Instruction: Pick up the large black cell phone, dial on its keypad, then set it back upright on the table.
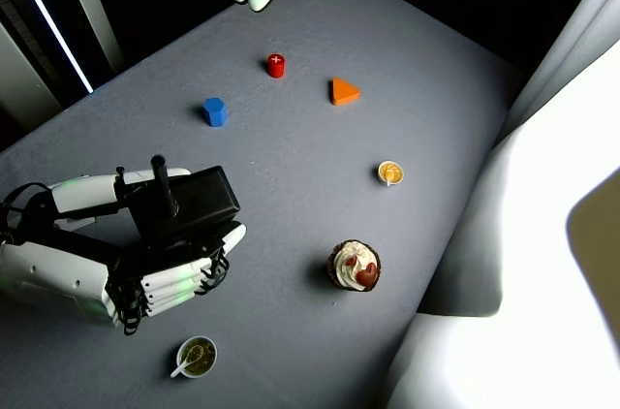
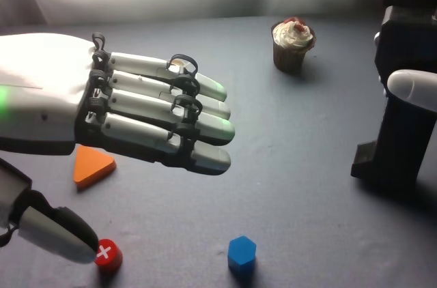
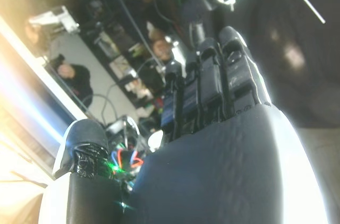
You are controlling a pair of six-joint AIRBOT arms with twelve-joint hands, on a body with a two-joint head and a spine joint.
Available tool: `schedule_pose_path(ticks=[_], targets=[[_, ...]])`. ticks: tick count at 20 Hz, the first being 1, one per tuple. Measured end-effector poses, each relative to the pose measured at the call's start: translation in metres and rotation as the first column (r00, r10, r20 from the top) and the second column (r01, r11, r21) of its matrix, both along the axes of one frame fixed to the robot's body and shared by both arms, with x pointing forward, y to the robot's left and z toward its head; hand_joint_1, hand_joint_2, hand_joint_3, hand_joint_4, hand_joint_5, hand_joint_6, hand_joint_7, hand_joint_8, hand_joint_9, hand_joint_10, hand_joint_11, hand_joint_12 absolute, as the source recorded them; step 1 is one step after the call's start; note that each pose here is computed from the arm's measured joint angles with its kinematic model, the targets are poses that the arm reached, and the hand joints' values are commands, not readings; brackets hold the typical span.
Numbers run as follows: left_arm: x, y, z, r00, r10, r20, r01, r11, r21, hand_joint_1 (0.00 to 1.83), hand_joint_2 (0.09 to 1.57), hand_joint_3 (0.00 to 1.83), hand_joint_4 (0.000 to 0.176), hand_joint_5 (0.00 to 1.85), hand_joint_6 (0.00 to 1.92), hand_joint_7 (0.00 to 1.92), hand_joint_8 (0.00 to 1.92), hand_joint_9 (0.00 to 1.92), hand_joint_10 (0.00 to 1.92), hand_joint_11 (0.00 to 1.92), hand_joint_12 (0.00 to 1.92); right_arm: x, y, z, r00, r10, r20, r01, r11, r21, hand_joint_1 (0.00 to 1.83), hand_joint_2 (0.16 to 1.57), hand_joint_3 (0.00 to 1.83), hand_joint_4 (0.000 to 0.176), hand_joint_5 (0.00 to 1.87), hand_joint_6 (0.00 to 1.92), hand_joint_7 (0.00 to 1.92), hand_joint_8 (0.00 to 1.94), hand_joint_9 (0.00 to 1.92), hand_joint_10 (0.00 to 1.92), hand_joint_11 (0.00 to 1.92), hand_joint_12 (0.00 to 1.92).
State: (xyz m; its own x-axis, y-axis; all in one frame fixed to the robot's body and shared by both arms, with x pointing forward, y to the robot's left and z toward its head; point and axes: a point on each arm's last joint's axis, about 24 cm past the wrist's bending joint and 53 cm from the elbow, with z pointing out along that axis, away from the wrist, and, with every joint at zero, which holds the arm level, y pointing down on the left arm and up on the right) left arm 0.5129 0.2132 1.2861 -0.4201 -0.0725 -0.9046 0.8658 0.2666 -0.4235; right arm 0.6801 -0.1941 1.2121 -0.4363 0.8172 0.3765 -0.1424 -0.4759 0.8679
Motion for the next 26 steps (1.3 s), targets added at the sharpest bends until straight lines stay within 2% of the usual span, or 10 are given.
schedule_pose_path(ticks=[9, 10, 14, 15, 16, 18, 19, 20, 22, 26], targets=[[-0.002, -0.001, -0.002, 0.9989, -0.007, -0.047, 0.007, 1.0, -0.007, 0.19, 1.21, 0.0, 0.011, 0.2, 0.0, 0.14, 0.0, 0.1, 0.0, 0.0, 0.19, -0.026, 0.002, 0.051, 0.987, 0.011, 0.16, -0.024, 0.997, 0.075, 1.35, 1.19, 0.0, 0.0, 0.86, 0.98, 0.73, 1.38, 0.82, 1.43, 0.92, 1.22], [-0.001, -0.001, 0.001, 0.9986, -0.005, -0.053, 0.004, 0.9998, -0.019, 0.46, 1.19, 0.0, 0.014, 0.27, 0.0, 0.21, 0.0, 0.18, 0.01, 0.0, 0.36, -0.03, 0.002, 0.061, 0.982, 0.014, 0.189, -0.031, 0.996, 0.084, 1.36, 1.18, 0.0, 0.0, 0.9, 0.93, 0.74, 1.36, 0.82, 1.41, 0.91, 1.19], [0.002, -0.003, 0.005, 0.9968, 0.003, -0.081, -0.007, 0.9988, -0.049, 0.51, 1.21, 0.0, 0.013, 0.28, 0.0, 0.23, 0.01, 0.23, 0.01, 0.0, 0.44, -0.04, -0.002, 0.081, 0.966, 0.019, 0.256, -0.042, 0.996, 0.084, 1.35, 1.19, 0.0, 0.0, 0.88, 0.94, 0.73, 1.38, 0.82, 1.43, 0.9, 1.2], [0.004, -0.003, 0.005, 0.9949, 0.011, -0.1, -0.017, 0.9984, -0.054, 0.72, 1.25, 0.0, 0.013, 0.26, 0.0, 0.34, 0.0, 0.37, 0.01, 0.01, 0.78, -0.042, 0.002, 0.081, 0.966, 0.033, 0.258, -0.054, 0.996, 0.076, 1.35, 1.19, 0.0, 0.0, 0.87, 0.95, 0.71, 1.41, 0.81, 1.44, 0.91, 1.21], [0.007, -0.002, 0.006, 0.9936, 0.024, -0.11, -0.031, 0.9976, -0.062, 0.72, 1.25, 0.0, 0.013, 0.26, 0.0, 0.34, 0.0, 0.37, 0.01, 0.01, 0.78, -0.044, 0.004, 0.082, 0.965, 0.041, 0.26, -0.061, 0.996, 0.071, 1.35, 1.19, 0.0, 0.0, 0.87, 0.95, 0.71, 1.41, 0.81, 1.44, 0.91, 1.21], [0.015, -0.002, 0.01, 0.9926, 0.06, -0.106, -0.068, 0.9944, -0.081, 1.06, 1.25, 0.0, 0.064, 0.23, 0.0, 0.65, 0.01, 0.7, 0.59, 0.26, 1.42, -0.046, 0.006, 0.083, 0.963, 0.052, 0.265, -0.073, 0.995, 0.07, 1.35, 1.19, 0.0, 0.0, 0.87, 0.97, 0.71, 1.41, 0.8, 1.45, 0.91, 1.22], [0.019, -0.004, 0.012, 0.9901, 0.077, -0.117, -0.089, 0.9912, -0.097, 1.24, 1.27, 0.01, 0.05, 0.1, 0.01, 0.68, 1.21, 0.53, 1.71, 0.34, 1.88, -0.047, 0.005, 0.084, 0.963, 0.053, 0.266, -0.076, 0.994, 0.078, 1.36, 1.19, 0.0, 0.0, 0.88, 0.93, 0.72, 1.4, 0.82, 1.43, 0.92, 1.21], [0.024, -0.004, 0.008, 0.9865, 0.1, -0.13, -0.111, 0.9899, -0.087, 1.27, 1.3, 0.0, 0.044, 0.06, 0.01, 0.61, 1.58, 0.57, 1.9, 0.46, 1.92, -0.049, 0.003, 0.085, 0.962, 0.05, 0.269, -0.074, 0.994, 0.08, 1.36, 1.18, 0.0, 0.0, 0.88, 0.92, 0.73, 1.38, 0.82, 1.44, 0.92, 1.21], [0.036, -0.001, -0.002, 0.9764, 0.153, -0.152, -0.164, 0.9846, -0.061, 1.3, 1.29, 0.0, 0.07, 0.04, 0.0, 0.65, 1.58, 0.71, 1.92, 0.73, 1.92, -0.051, -0.004, 0.087, 0.962, 0.034, 0.27, -0.06, 0.994, 0.089, 1.35, 1.19, 0.0, 0.0, 0.85, 0.98, 0.72, 1.39, 0.81, 1.45, 0.91, 1.2], [0.055, 0.002, -0.011, 0.9598, 0.244, -0.139, -0.25, 0.9678, -0.029, 1.32, 1.28, 0.0, 0.111, 0.0, 0.0, 0.66, 1.59, 0.86, 1.92, 0.89, 1.92, -0.057, 0.001, 0.081, 0.965, 0.052, 0.256, -0.075, 0.994, 0.081, 1.35, 1.19, 0.0, 0.0, 0.87, 0.95, 0.71, 1.41, 0.8, 1.45, 0.91, 1.19]])
